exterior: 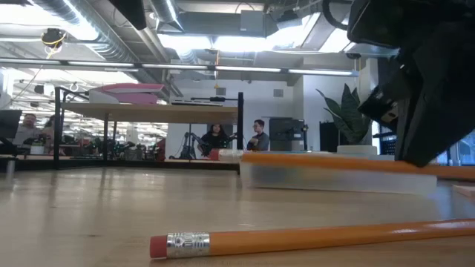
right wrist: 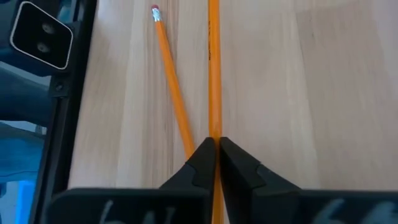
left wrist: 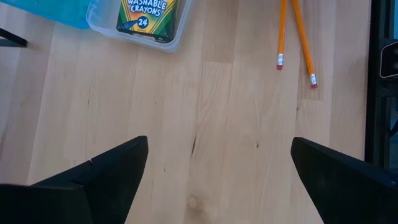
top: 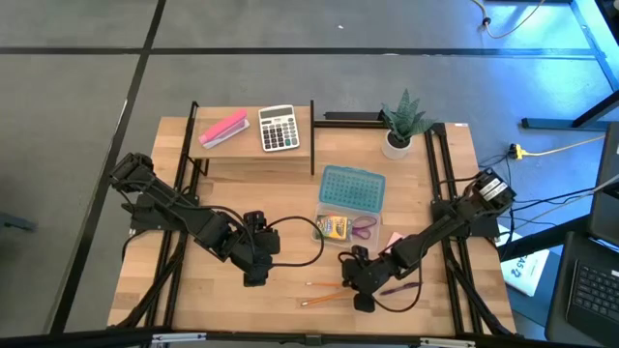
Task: Pack school essentials
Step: Put the top pencil into the supply box
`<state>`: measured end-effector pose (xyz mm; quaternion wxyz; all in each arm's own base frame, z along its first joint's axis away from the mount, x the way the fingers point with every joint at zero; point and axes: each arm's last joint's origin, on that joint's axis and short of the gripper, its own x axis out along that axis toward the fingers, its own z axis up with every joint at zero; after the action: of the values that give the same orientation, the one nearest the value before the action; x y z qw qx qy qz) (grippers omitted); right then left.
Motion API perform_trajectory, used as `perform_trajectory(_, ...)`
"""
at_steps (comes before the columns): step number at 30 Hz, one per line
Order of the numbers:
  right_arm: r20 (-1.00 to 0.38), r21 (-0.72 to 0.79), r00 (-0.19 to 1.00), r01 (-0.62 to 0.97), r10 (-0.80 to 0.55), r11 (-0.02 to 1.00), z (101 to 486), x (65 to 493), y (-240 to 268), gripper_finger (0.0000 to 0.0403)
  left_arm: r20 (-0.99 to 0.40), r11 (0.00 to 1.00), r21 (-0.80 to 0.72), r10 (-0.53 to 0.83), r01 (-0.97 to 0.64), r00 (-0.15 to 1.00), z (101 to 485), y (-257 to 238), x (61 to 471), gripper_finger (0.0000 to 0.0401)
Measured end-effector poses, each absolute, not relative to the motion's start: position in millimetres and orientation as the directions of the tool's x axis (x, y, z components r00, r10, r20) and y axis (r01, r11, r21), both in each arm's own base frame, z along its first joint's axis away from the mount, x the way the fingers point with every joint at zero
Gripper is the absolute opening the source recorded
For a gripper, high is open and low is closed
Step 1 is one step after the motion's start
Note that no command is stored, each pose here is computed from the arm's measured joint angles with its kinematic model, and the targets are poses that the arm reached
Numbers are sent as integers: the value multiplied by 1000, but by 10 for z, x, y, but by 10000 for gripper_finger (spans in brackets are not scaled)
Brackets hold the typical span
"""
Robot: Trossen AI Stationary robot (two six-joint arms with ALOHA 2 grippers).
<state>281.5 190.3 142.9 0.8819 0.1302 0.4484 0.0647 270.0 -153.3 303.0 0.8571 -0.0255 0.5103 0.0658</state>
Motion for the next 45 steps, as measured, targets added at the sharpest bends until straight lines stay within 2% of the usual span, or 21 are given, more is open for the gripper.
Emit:
perform_trajectory(16, -795, 237, 593, 106, 130, 966, 1972, 2706, 1382, 14, -878, 990, 22, 86, -139, 471, 3030, -1534, 2701, 390)
perform_trajectory(23, -776, 209, 618, 68, 124, 976, 2124, 2667, 1282, 14, -878, 990, 22, 86, -139, 471, 3030, -1535, 2700, 390)
perform_trajectory(30, -830, 255, 525, 55, 189, 965, 2170, 2621, 1292, 4, -878, 989, 22, 88, -144, 471, 3030, -1521, 2708, 390)
perform_trajectory(40, -860, 246, 465, 21, 208, 969, 2294, 2675, 1345, 6, -876, 988, 28, 98, -153, 473, 3031, -1456, 2749, 390)
perform_trajectory(45, -870, 287, 438, 70, 229, 955, 2262, 2683, 1348, 6, -874, 988, 29, 100, -154, 475, 3034, -1439, 2762, 390)
